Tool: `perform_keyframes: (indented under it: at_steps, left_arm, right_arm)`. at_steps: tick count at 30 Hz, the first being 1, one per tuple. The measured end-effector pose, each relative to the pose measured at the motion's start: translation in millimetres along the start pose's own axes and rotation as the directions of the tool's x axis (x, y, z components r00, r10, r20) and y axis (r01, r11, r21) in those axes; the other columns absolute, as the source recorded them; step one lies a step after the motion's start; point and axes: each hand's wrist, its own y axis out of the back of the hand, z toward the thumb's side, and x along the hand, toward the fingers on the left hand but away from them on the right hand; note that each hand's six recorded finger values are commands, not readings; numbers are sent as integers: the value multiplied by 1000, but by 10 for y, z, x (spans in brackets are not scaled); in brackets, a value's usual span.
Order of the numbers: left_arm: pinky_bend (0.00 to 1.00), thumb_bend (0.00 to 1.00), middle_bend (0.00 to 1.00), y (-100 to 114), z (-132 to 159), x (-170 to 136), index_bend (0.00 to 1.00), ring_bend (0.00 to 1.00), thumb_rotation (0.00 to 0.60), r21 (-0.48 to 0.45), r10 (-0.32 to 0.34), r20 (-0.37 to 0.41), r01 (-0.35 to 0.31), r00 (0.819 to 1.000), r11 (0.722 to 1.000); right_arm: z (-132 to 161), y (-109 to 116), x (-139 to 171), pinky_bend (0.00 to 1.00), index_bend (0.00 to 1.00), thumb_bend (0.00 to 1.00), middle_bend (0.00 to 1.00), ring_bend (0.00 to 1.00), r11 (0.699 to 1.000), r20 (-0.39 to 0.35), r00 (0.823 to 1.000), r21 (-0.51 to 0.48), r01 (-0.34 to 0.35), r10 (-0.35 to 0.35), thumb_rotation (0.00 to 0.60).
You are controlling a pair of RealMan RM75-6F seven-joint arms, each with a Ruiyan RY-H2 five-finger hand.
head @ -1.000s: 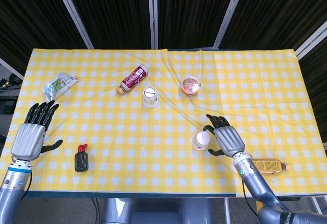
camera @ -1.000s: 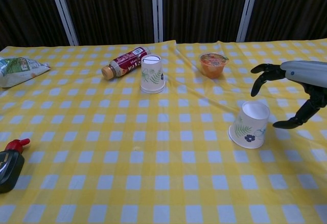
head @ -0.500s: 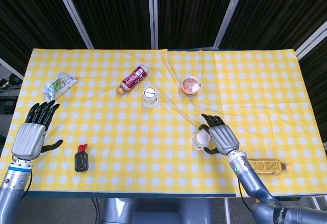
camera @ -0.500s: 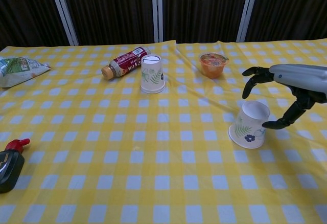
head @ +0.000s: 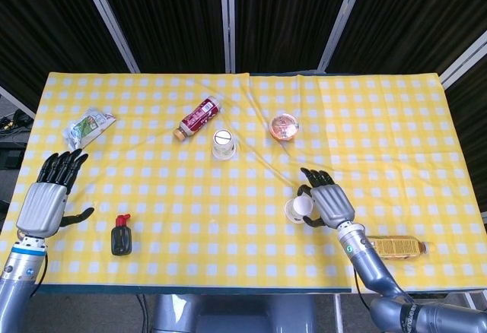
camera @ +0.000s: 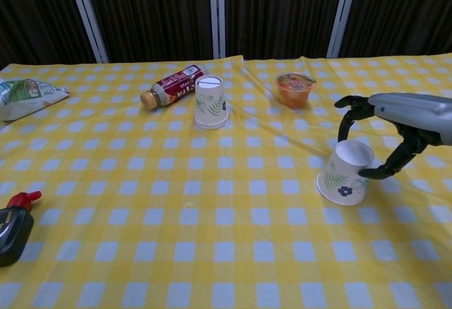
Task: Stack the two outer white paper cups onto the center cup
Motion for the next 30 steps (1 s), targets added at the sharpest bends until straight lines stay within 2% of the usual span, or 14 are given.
perform_keyframes:
  at_steps: [10, 16, 19, 23, 26, 30]
  left_arm:
    - [0, 0, 0, -5, -3, 2, 0, 0, 600, -2, -2, 0, 2, 1000, 1000]
    - [0, 0, 0, 5, -20, 9, 0, 0, 600, -4, 2, -5, -2, 1000, 1000]
    - [0, 0, 0, 5, -36, 16, 0, 0, 600, -6, 1, -10, -1, 1000, 1000]
    - [0, 0, 0, 1, -50, 23, 0, 0, 600, -9, -3, -15, 3, 1000, 1000]
    - [0, 0, 0, -17, -67, 38, 0, 0, 600, -10, -12, -21, 12, 1000, 1000]
    - [0, 0, 0, -43, -70, 47, 0, 0, 600, -8, -23, -21, 22, 1000, 1000]
  right_arm:
    - [57, 129, -12, 81, 471, 178, 54, 0, 999, -13, 999, -15, 52, -52, 600]
    - [161, 405, -77, 82, 470, 177, 54, 0, 991, -34, 991, -36, 126, -127, 600]
    - [251, 610, -146, 83, 470, 177, 57, 0, 980, -49, 981, -64, 186, -189, 600]
    - [438, 892, -275, 82, 471, 177, 58, 0, 957, -82, 957, -114, 268, -278, 600]
    - [640, 1002, -416, 82, 471, 177, 58, 0, 945, -117, 942, -137, 298, -314, 600]
    - [831, 1027, -619, 82, 471, 177, 68, 0, 934, -132, 932, -168, 315, -337, 600]
